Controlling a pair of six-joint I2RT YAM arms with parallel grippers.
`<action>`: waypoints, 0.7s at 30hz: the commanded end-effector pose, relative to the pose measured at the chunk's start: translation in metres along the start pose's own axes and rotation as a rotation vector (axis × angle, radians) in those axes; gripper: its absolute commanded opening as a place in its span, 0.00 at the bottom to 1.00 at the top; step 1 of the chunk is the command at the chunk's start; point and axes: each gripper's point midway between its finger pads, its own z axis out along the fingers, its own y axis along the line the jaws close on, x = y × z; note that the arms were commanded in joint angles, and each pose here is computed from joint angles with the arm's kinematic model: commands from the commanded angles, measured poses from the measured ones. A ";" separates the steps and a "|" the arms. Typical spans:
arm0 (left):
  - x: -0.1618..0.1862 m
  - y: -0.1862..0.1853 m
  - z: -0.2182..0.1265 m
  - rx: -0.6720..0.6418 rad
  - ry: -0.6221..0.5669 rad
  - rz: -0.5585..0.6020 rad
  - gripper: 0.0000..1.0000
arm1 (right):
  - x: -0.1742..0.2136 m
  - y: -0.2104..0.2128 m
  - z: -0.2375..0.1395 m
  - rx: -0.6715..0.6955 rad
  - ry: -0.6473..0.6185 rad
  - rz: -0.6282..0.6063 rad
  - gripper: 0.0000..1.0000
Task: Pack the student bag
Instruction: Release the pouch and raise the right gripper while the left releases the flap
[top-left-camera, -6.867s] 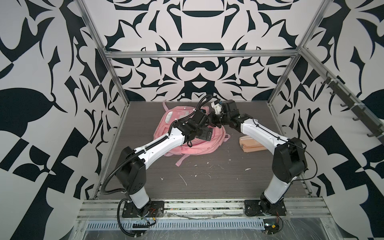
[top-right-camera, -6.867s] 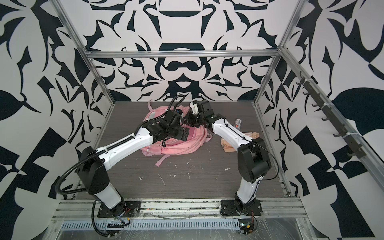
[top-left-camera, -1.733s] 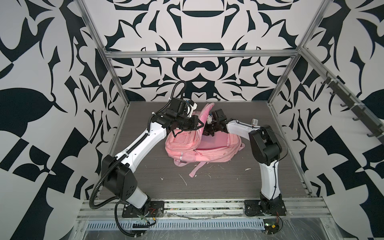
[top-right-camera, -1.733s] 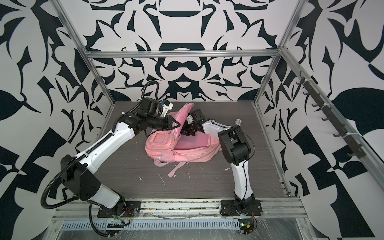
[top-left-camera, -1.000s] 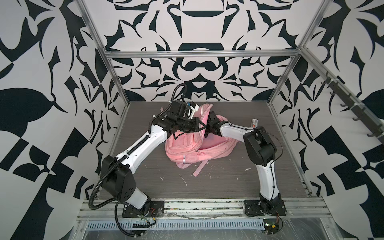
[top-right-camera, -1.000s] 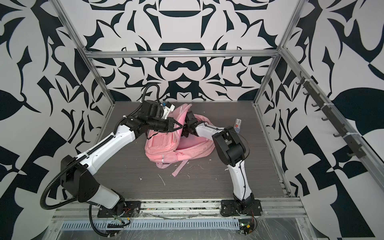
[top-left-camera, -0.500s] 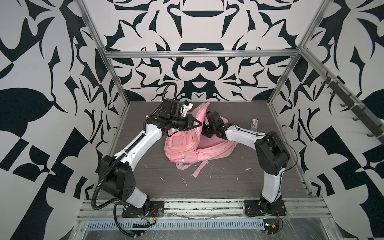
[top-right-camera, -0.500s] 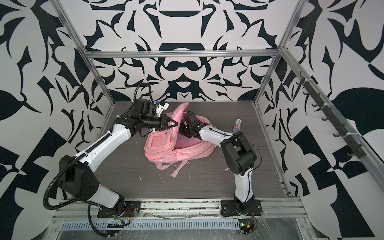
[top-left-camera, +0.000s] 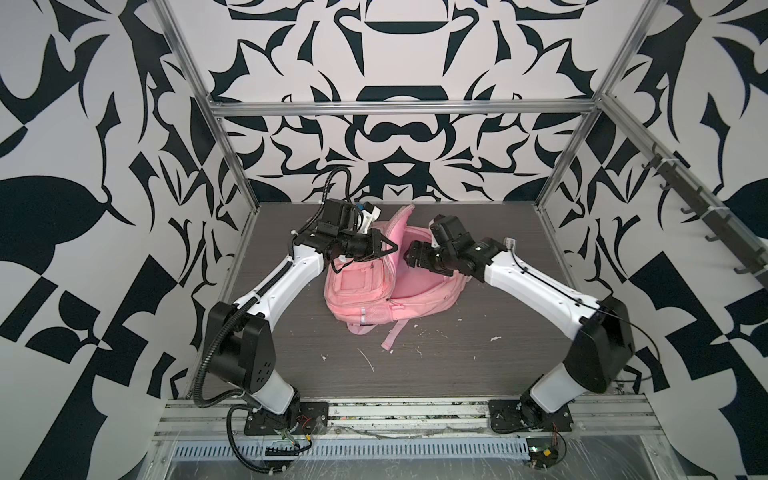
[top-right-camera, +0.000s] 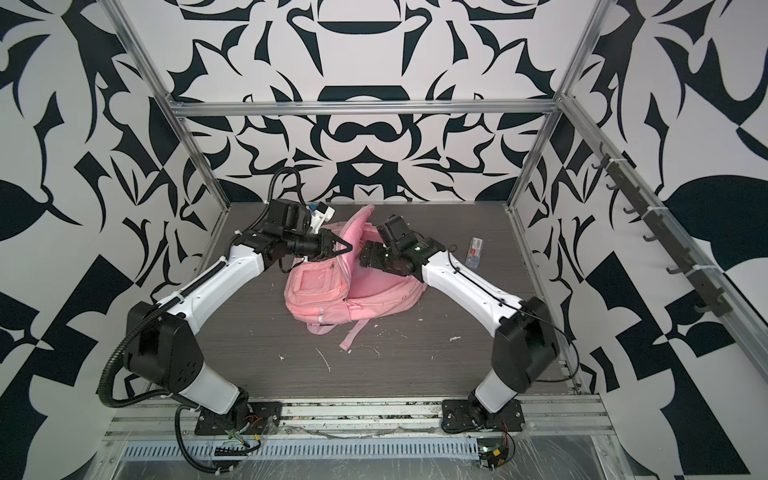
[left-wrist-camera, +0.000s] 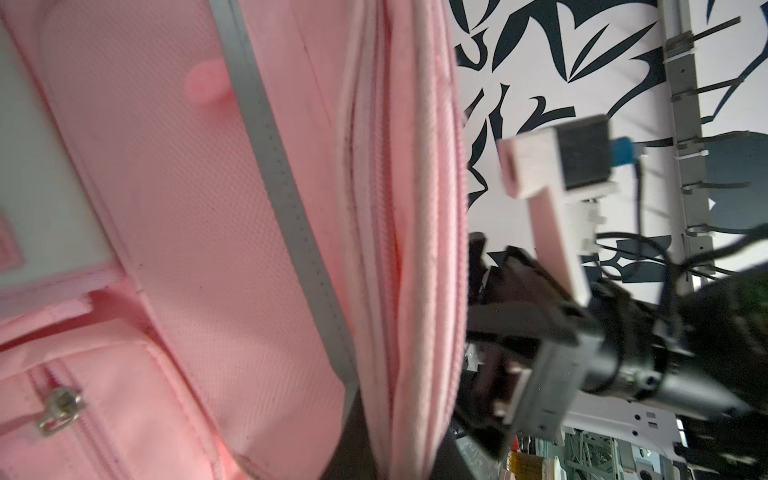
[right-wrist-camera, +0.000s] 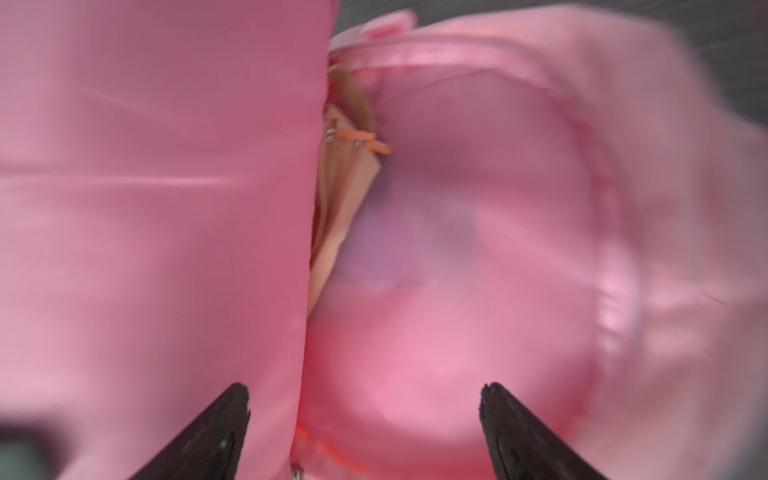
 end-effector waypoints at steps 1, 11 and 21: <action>-0.006 0.017 0.016 -0.023 0.004 0.026 0.00 | 0.001 -0.042 -0.033 0.144 -0.073 0.067 0.91; 0.024 0.026 0.089 -0.076 0.147 -0.021 0.02 | -0.014 -0.081 -0.059 0.168 -0.138 0.024 0.91; 0.020 0.021 0.087 -0.142 0.144 -0.020 0.66 | -0.001 -0.071 -0.047 0.223 -0.025 -0.223 0.90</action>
